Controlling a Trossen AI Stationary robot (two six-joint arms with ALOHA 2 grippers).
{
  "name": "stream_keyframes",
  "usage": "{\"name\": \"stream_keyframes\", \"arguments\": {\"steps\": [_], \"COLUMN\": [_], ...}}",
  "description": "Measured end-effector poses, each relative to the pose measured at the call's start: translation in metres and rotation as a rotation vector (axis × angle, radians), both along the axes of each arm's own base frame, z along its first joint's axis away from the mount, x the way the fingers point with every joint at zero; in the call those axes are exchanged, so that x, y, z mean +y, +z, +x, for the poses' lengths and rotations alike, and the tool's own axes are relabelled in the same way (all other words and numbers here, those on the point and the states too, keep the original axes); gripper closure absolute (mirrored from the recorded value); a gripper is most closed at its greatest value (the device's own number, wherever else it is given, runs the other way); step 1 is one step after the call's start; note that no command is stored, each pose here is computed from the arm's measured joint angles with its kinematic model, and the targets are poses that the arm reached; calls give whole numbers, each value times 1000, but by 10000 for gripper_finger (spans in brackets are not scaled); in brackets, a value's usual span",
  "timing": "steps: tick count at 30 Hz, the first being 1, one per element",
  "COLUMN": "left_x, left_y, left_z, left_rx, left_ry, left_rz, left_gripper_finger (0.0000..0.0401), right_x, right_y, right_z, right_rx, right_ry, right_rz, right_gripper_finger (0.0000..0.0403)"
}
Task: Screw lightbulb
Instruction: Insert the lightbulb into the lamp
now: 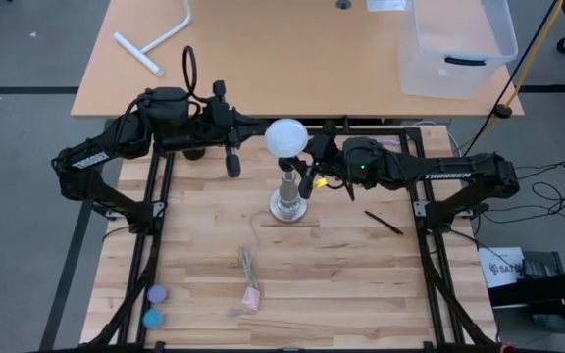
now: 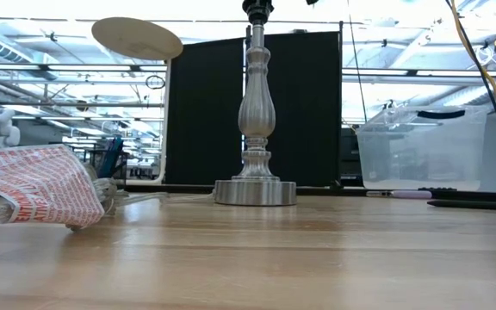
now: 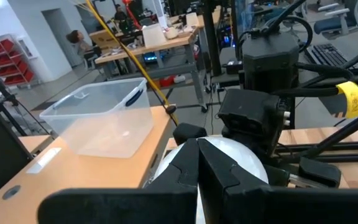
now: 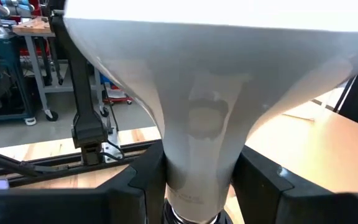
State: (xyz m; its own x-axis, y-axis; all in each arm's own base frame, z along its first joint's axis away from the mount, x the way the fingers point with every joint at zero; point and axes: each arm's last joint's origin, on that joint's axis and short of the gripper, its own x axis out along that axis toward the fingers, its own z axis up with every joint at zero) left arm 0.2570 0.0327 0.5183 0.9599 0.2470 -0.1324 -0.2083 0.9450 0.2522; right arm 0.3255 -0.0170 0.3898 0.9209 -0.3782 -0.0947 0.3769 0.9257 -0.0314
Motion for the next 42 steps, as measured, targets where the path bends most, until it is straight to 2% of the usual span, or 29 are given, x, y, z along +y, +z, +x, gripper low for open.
{"name": "stream_keyframes", "arguments": {"steps": [18,31,42], "left_x": [0,0,0], "left_y": [0,0,-2], "left_z": [0,0,0], "left_rx": [0,0,22], "left_ry": [1,1,2], "left_rz": [-4,-4,-11], "left_gripper_finger": [401,401,401], "right_x": [-1,0,17], "right_y": [-3,-12,-14], "right_z": [-1,8,9], "right_rx": [31,16,6], "right_ry": [-31,-110,-220], "right_rz": [18,83,46], "right_gripper_finger": [259,258,257]}}
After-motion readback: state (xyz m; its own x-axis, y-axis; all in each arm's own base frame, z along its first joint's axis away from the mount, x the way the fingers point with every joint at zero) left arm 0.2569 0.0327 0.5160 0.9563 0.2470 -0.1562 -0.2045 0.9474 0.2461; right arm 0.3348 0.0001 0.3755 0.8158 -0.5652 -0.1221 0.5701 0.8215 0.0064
